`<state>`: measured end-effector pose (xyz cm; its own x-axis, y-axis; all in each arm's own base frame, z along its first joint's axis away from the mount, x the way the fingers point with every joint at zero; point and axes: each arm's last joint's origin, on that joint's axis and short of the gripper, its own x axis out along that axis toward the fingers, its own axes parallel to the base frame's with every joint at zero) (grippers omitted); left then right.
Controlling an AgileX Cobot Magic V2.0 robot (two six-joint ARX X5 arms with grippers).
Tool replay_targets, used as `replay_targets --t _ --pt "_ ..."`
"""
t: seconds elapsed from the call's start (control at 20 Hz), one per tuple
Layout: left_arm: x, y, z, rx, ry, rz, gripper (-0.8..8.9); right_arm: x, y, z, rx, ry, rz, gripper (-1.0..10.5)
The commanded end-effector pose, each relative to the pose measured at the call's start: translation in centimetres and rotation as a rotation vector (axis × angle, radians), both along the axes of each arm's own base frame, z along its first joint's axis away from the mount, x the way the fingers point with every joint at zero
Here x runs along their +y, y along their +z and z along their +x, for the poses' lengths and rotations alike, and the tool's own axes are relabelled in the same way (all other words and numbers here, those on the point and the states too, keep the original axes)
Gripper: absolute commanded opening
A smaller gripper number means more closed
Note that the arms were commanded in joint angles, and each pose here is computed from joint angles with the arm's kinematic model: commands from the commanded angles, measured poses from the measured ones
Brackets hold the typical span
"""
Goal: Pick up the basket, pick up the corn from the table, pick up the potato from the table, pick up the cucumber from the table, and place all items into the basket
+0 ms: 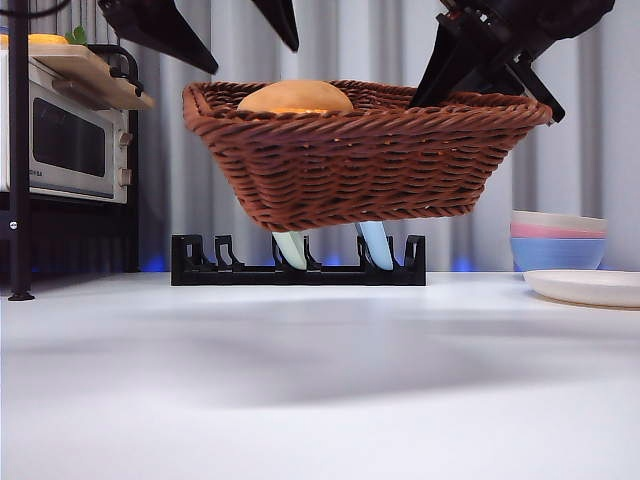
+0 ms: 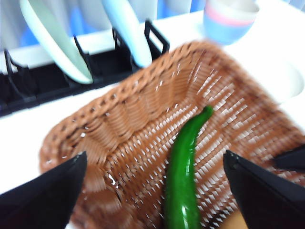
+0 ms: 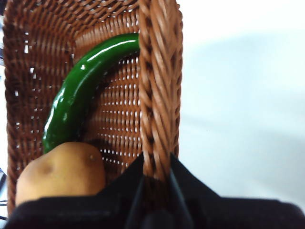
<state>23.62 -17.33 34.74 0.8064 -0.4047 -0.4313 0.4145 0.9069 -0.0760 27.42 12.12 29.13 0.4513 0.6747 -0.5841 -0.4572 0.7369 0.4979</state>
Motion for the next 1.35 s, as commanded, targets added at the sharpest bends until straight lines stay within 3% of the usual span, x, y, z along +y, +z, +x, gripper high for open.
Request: replay_targets --t 0.05,0.35,0.6,0.7,0.85,0.9,1.05,1.2,1.25,1.35 --pt "0.8 1.3 -1.1 -0.047 -0.004 -0.024 4.71 -0.2 -1.6 1.3 0.077 -0.048 0.013 -0.2" --pt "2.7 3.6 -3.6 -0.099 -0.002 -0.062 4.71 0.5 -7.5 4.5 0.272 -0.168 -0.032 -0.2" --pt "3.4 3.6 -4.3 -0.076 0.013 -0.024 4.7 0.9 -9.3 5.1 0.302 -0.26 -0.11 -0.1" --pt "3.4 3.4 -4.4 -0.06 0.006 0.006 4.7 0.7 -9.5 4.9 0.308 -0.294 -0.155 1.1" --pt "3.5 3.1 -4.5 -0.037 0.001 0.032 4.7 0.5 -9.6 4.9 0.292 -0.309 -0.207 4.7" --pt "3.6 2.9 -4.5 -0.032 -0.007 0.055 4.7 0.3 -9.4 4.9 0.272 -0.301 -0.219 5.4" --pt "3.8 2.3 -4.8 0.01 -0.02 0.131 4.69 0.0 -8.0 4.4 0.209 -0.282 -0.241 5.4" --pt "4.6 1.7 -5.3 0.048 0.053 0.258 4.65 -0.6 -4.1 2.6 0.083 -0.236 -0.234 5.3" --pt "4.8 1.6 -5.5 0.057 0.071 0.304 4.18 -0.9 -2.7 1.7 0.036 -0.225 -0.226 5.2" --pt "5.4 1.5 -6.1 0.072 0.082 0.378 0.97 -1.5 0.1 -0.1 -0.063 -0.197 -0.22 3.1"
